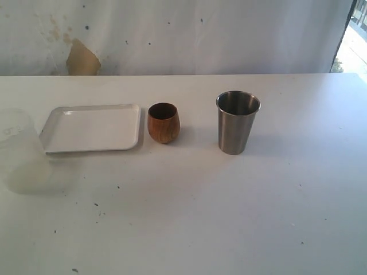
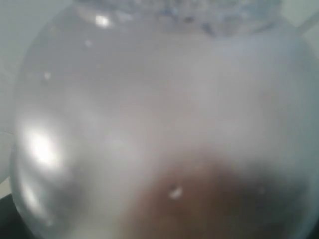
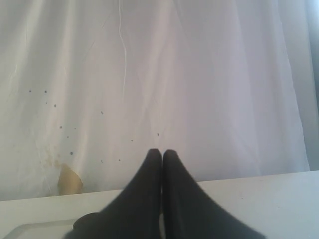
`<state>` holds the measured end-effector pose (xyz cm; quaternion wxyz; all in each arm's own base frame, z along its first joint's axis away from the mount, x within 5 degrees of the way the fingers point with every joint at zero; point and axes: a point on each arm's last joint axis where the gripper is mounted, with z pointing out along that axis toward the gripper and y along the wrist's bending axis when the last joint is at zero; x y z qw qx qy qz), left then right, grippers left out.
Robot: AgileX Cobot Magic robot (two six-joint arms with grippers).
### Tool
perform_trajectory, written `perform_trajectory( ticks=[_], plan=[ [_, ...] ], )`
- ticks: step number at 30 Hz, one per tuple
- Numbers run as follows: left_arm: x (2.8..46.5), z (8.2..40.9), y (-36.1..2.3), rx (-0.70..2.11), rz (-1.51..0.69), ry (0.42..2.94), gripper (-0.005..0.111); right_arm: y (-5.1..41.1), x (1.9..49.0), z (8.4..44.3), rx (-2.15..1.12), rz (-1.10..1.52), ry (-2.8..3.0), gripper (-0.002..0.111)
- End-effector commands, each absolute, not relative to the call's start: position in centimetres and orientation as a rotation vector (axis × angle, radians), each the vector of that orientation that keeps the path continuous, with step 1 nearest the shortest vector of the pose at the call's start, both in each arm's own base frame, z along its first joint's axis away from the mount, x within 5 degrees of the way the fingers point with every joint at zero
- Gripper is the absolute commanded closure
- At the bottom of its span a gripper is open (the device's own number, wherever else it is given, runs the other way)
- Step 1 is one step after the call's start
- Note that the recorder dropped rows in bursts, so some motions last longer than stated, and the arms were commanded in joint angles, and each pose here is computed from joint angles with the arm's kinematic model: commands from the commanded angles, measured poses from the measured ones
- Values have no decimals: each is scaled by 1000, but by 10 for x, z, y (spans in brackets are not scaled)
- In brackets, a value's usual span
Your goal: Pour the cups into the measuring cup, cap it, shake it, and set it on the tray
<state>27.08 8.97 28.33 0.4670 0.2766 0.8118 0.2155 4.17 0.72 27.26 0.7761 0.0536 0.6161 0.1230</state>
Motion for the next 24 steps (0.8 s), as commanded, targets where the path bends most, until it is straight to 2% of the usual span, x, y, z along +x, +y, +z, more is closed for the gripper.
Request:
perform_trajectory(
  ticks=[1,8,16,20,24],
  plan=[
    [274,281,91,785,550,1992,107,7,41,272,125,266,1330,108],
    [280,261,95,934,580,2042,107,7,41,272,125,266,1330,108],
    [280,257,96,1052,621,2041,107,7,41,272,125,266,1330,108],
    [286,256,79,1195,650,1983,107,7,41,272,125,266,1330,108],
    [291,259,73,1206,722,1946,107,7,41,272,125,266,1330,108]
  ],
)
